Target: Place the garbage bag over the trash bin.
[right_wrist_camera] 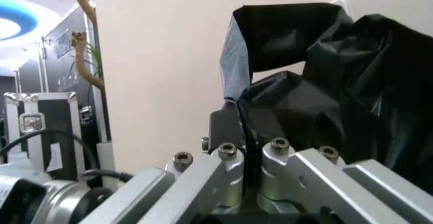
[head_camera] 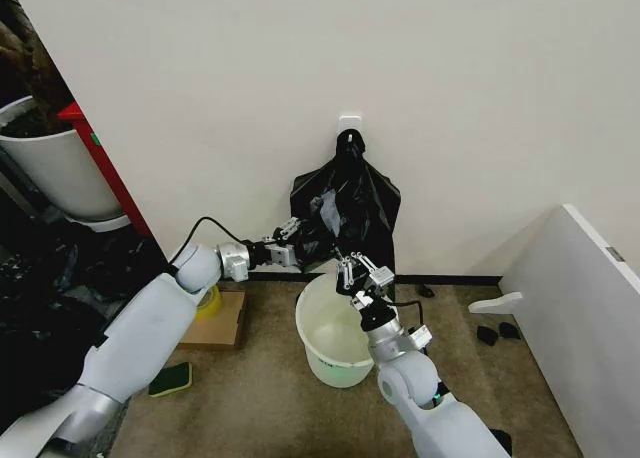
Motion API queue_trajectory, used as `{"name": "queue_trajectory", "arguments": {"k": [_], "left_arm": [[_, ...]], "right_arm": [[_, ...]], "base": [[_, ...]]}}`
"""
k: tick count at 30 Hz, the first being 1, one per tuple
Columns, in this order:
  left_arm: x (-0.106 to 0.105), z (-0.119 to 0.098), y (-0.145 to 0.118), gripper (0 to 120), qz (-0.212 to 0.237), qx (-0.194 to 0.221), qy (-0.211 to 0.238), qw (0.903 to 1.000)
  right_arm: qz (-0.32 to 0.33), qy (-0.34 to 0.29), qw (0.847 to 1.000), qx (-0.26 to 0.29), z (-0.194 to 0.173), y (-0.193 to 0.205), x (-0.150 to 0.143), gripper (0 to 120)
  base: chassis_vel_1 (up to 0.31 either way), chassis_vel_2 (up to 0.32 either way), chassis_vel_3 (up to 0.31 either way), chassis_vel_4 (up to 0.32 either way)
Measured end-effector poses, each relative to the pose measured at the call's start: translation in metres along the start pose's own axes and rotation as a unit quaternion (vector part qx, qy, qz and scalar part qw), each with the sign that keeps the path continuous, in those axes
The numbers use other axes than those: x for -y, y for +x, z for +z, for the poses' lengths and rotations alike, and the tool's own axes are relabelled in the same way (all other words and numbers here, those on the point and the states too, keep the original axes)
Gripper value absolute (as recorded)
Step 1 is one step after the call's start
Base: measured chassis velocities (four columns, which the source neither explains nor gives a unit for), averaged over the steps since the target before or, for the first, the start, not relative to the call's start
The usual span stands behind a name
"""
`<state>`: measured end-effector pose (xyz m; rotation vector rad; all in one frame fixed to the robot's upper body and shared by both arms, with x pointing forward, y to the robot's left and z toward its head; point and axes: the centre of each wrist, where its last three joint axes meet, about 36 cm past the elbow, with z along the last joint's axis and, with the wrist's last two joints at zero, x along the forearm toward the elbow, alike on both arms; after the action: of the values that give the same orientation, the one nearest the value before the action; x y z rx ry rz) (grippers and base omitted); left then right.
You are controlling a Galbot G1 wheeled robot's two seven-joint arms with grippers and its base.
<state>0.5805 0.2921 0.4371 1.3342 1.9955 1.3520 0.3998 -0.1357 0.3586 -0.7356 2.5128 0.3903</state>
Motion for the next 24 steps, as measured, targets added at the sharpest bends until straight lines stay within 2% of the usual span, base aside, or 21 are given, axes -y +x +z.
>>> {"name": "queue_trajectory", "arguments": {"k": [2,3,6,7,10,11,13,14,15,16,17,18,19,20,21,22,23,24], "left_arm": [[0.002,0.000,0.003,48,-0.003,-0.010,0.010,0.9999],[0.002,0.000,0.003,48,-0.003,-0.010,0.010,0.9999],[0.008,0.001,0.007,35,-0.019,-0.023,0.045,0.9985],[0.008,0.001,0.007,35,-0.019,-0.023,0.045,0.9985],[0.019,0.001,0.012,20,-0.056,-0.028,0.115,0.9914],[0.019,0.001,0.012,20,-0.056,-0.028,0.115,0.9914],[0.028,-0.003,0.015,10,-0.092,-0.018,0.167,0.9815],[0.028,-0.003,0.015,10,-0.092,-0.018,0.167,0.9815],[0.034,-0.006,0.015,5,-0.114,-0.009,0.198,0.9735],[0.042,-0.011,0.014,1,-0.140,0.007,0.239,0.9609],[0.042,-0.011,0.014,1,-0.140,0.007,0.239,0.9609],[0.053,-0.020,0.013,0,-0.175,0.029,0.289,0.9408],[0.063,-0.028,0.010,0,-0.209,0.053,0.337,0.9165],[0.069,-0.036,0.007,0,-0.234,0.071,0.370,0.8961],[0.069,-0.036,0.007,0,-0.234,0.071,0.370,0.8961],[0.077,-0.047,0.004,0,-0.262,0.094,0.410,0.8684],[0.081,-0.056,0.002,0,-0.278,0.110,0.433,0.8502],[0.086,-0.071,-0.002,0,-0.303,0.134,0.466,0.8203]], "right_arm": [[0.004,-0.001,1.000,0.002,-0.001,-0.001,0.002,0],[0.004,-0.001,1.000,0.002,-0.001,-0.001,0.002,0],[0.011,-0.006,1.000,0.003,-0.001,-0.001,0.004,0],[0.011,-0.006,1.000,0.003,-0.001,-0.001,0.004,0],[0.022,-0.017,1.000,0.005,0.000,0.002,0.005,0],[0.022,-0.017,1.000,0.005,0.000,0.002,0.005,0],[0.030,-0.022,0.999,0.002,0.003,0.005,0.007,0],[0.030,-0.022,0.999,0.002,0.003,0.005,0.007,0],[0.034,-0.023,0.999,-0.001,0.006,0.007,0.008,0],[0.039,-0.023,0.999,-0.005,0.009,0.010,0.010,0],[0.039,-0.023,0.999,-0.005,0.009,0.010,0.010,0],[0.044,-0.023,0.999,-0.008,0.012,0.012,0.012,0],[0.051,-0.026,0.998,-0.011,0.014,0.014,0.013,0],[0.057,-0.029,0.998,-0.012,0.015,0.014,0.013,0],[0.057,-0.029,0.998,-0.012,0.015,0.014,0.013,0],[0.069,-0.036,0.997,-0.013,0.015,0.014,0.011,0],[0.077,-0.040,0.996,-0.014,0.014,0.014,0.010,0],[0.092,-0.051,0.994,-0.012,0.011,0.014,0.006,0]], "base": [[0.000,0.000,0.000,0.000],[0.000,0.000,0.000,0.000],[0.000,0.000,0.000,0.000],[0.000,0.000,0.000,0.000],[0.000,0.000,0.000,0.000],[0.000,0.000,0.000,0.000],[0.000,0.000,0.000,0.000],[0.000,0.000,0.000,0.000],[0.000,0.000,0.000,0.000],[0.000,0.000,0.000,0.000],[0.000,0.000,0.000,0.000],[0.000,0.000,0.000,0.000],[0.000,0.000,0.000,0.000],[0.000,0.000,0.000,0.000],[0.000,0.000,0.000,0.000],[0.000,0.000,0.000,0.000],[0.000,0.000,0.000,0.000],[0.000,0.000,0.000,0.000]]}}
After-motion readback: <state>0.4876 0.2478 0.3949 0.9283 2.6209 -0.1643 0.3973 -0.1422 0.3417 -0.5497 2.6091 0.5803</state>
